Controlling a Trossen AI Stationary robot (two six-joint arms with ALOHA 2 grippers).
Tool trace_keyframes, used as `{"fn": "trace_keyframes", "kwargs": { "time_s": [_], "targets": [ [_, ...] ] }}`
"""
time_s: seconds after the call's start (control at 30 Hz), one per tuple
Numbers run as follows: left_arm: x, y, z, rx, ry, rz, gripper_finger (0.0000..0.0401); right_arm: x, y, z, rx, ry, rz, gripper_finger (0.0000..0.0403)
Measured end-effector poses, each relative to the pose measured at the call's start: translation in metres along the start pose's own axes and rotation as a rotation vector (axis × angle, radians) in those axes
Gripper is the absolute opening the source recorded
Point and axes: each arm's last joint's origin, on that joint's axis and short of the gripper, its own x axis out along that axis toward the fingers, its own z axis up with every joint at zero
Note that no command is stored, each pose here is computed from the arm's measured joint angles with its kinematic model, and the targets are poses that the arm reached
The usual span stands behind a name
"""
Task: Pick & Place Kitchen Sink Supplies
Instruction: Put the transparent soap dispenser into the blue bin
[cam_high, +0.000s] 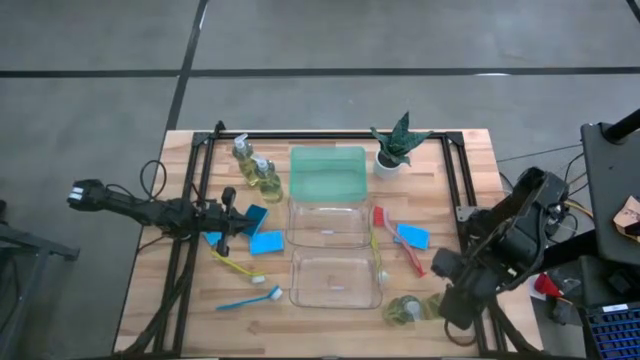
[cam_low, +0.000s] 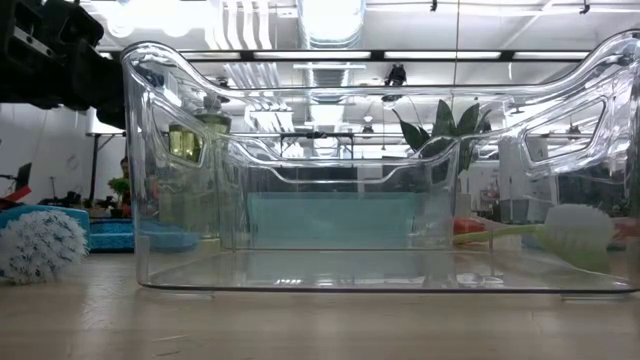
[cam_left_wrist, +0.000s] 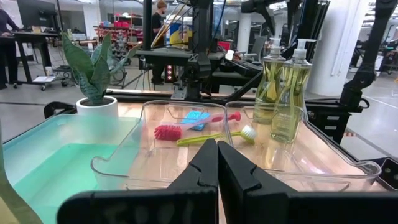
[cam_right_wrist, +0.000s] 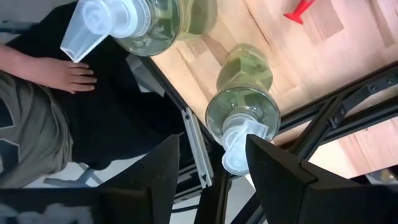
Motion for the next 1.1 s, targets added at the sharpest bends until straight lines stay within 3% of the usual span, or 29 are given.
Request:
{"fn": "trace_keyframes", "kwargs": {
  "time_s": [0.17,0.63,1.1],
  "targets": [
    [0.000,0.000,0.000,0.000,0.000,0.000,0.0000,0.008,0.006,-0.002,-0.012,0.007,-0.025,0.0184],
    [0.000,0.000,0.000,0.000,-0.001,0.000,0.0000,-0.006,-0.006,-0.006,-0.001,0.018,0.021,0.0171],
    [0.000,0.000,0.000,0.000,-0.002,-0.001,0.0000,0.014,-0.012,-0.003,-0.041,0.038,-0.061,0.0171]
  ]
}}
